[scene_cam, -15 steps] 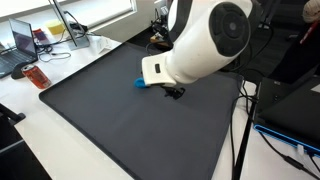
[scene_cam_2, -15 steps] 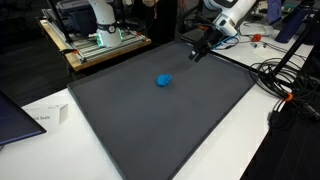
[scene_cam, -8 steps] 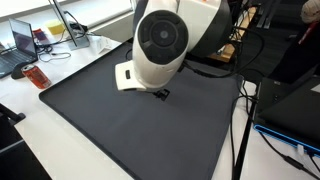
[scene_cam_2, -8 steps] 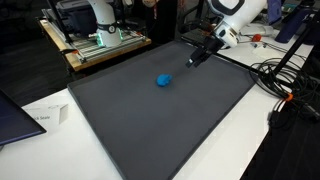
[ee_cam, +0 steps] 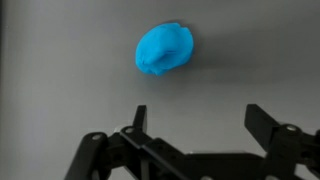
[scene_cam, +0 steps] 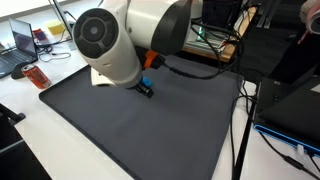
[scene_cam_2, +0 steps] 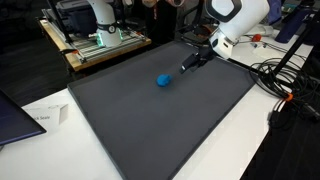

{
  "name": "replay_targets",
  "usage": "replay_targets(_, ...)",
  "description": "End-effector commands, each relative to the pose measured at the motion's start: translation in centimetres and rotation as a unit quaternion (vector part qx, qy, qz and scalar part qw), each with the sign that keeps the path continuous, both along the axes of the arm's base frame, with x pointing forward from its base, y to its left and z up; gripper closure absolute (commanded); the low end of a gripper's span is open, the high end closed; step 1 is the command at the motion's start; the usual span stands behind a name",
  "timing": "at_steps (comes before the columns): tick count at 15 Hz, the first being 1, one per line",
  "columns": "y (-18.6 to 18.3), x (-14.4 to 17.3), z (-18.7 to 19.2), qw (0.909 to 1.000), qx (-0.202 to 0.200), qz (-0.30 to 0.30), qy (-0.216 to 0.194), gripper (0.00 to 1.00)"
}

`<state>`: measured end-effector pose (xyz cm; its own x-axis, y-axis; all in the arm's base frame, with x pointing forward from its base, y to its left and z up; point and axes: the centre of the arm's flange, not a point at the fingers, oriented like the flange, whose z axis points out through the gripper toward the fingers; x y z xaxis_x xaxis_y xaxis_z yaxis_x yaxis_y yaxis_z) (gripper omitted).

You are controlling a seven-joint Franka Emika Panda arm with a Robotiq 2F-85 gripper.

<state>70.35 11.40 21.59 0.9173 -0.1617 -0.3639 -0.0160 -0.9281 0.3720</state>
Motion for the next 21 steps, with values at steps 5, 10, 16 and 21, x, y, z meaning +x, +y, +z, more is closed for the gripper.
replay_targets(5, -7.5, 1.2, -0.4, 0.9913, 0.108, -0.073, 0.013, 0.00)
replay_targets(10, -12.0, -0.1, -0.1, 0.9820, 0.165, -0.091, -0.007, 0.00)
replay_targets(16, -16.0, -2.6, -0.4, 0.9700, 0.224, -0.083, -0.043, 0.00)
replay_targets(21, -19.0, -7.1, -0.8, 0.9546, 0.282, -0.093, -0.024, 0.00)
